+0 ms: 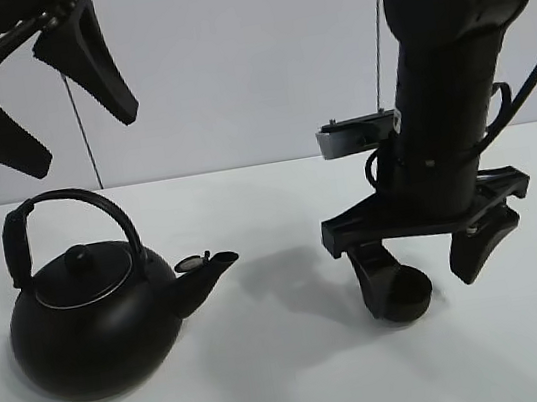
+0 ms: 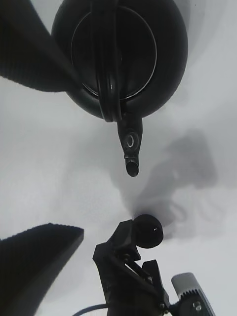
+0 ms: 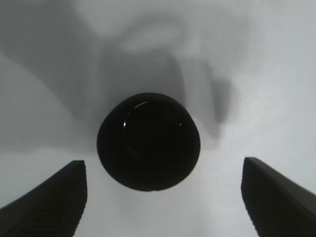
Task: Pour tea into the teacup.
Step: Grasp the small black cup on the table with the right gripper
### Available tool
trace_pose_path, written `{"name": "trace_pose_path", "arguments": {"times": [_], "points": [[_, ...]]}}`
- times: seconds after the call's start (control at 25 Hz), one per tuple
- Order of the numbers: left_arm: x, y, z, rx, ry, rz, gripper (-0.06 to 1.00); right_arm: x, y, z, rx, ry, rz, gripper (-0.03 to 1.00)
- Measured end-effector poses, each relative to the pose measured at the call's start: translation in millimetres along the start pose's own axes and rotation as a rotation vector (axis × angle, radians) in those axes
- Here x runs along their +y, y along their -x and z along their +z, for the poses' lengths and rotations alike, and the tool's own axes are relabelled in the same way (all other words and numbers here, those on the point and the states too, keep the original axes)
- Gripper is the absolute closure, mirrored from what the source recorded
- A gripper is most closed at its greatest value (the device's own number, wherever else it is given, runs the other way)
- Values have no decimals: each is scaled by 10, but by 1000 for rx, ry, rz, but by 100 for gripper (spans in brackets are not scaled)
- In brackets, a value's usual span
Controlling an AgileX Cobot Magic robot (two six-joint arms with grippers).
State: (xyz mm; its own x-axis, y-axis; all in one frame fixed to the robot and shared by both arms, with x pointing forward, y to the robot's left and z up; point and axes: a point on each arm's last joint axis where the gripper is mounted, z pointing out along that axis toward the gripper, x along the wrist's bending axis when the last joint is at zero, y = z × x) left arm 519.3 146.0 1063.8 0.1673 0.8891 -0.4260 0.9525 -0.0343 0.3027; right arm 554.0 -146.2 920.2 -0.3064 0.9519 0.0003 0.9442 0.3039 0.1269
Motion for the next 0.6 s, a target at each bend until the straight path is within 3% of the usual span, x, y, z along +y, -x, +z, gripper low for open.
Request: {"name": "trace_pose_path", "arguments": {"times": [0.24, 0.48, 0.6], "points": [[0, 0, 0, 0, 0, 0, 41, 34, -11, 107, 7, 16, 8, 38], [0, 0, 0, 0, 0, 0, 41, 54, -20, 182, 13, 16, 35, 55], [0, 0, 0, 0, 0, 0, 41, 52, -27, 202, 20, 10, 44, 56]]}}
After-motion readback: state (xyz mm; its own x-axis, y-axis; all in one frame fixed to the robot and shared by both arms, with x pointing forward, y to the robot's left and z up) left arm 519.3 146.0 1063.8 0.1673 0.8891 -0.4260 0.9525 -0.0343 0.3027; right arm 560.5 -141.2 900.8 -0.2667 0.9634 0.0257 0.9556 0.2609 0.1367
